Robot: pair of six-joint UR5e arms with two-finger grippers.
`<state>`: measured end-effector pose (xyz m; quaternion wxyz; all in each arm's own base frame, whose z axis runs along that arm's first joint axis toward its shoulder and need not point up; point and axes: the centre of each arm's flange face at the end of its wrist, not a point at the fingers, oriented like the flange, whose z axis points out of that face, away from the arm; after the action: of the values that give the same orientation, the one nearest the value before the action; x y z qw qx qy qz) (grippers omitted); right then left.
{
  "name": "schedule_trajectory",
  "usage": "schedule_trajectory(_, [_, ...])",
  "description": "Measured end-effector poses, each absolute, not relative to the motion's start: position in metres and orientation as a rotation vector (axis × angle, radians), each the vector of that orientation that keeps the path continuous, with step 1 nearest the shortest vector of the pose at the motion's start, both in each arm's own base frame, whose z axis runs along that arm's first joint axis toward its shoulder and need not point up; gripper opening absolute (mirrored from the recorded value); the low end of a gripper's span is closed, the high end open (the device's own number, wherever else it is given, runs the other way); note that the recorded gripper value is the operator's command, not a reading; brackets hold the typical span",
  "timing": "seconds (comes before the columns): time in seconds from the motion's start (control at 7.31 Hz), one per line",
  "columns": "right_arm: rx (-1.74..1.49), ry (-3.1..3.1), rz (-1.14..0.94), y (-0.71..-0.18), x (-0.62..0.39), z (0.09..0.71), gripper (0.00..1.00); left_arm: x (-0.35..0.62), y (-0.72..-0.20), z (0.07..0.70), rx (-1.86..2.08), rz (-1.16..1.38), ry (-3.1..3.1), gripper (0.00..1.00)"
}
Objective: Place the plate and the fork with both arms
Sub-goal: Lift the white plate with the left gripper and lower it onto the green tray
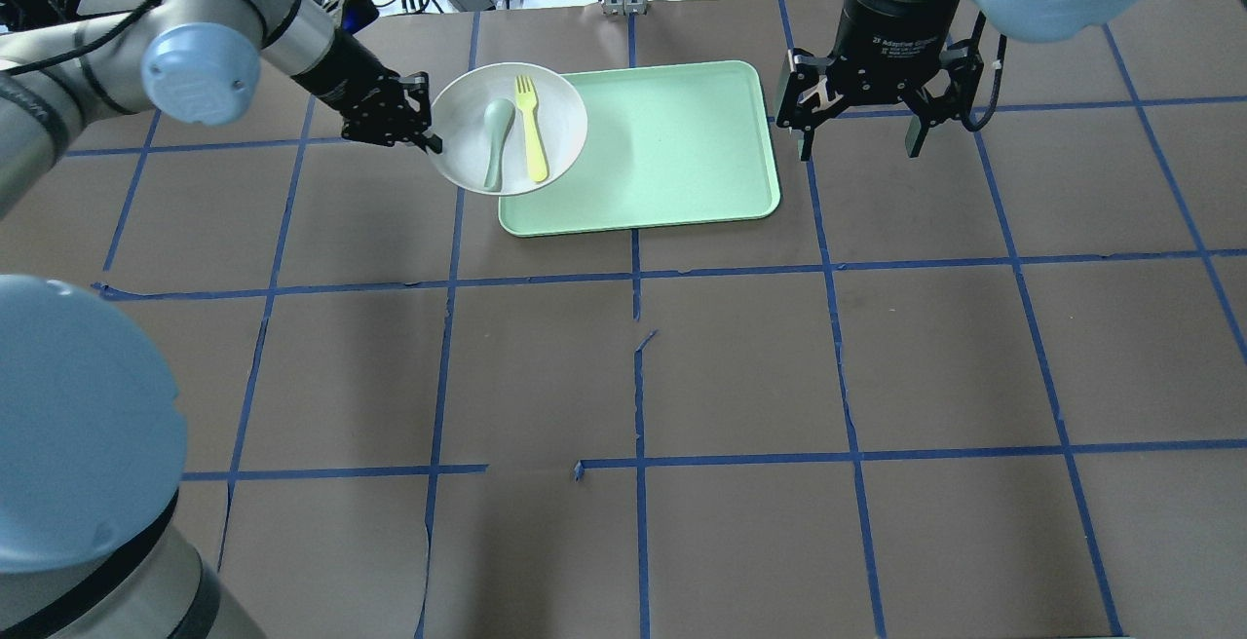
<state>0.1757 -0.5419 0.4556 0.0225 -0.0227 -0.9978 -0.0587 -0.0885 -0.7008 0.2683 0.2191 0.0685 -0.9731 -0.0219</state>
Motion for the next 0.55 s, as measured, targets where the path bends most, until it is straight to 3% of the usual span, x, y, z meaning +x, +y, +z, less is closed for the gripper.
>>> schedule_trajectory(0.55, [-0.078, -3.091, -0.189, -0.542, 0.176, 0.454, 1.00, -0.187, -0.752, 0.211, 0.084, -0.046, -2.698, 0.00])
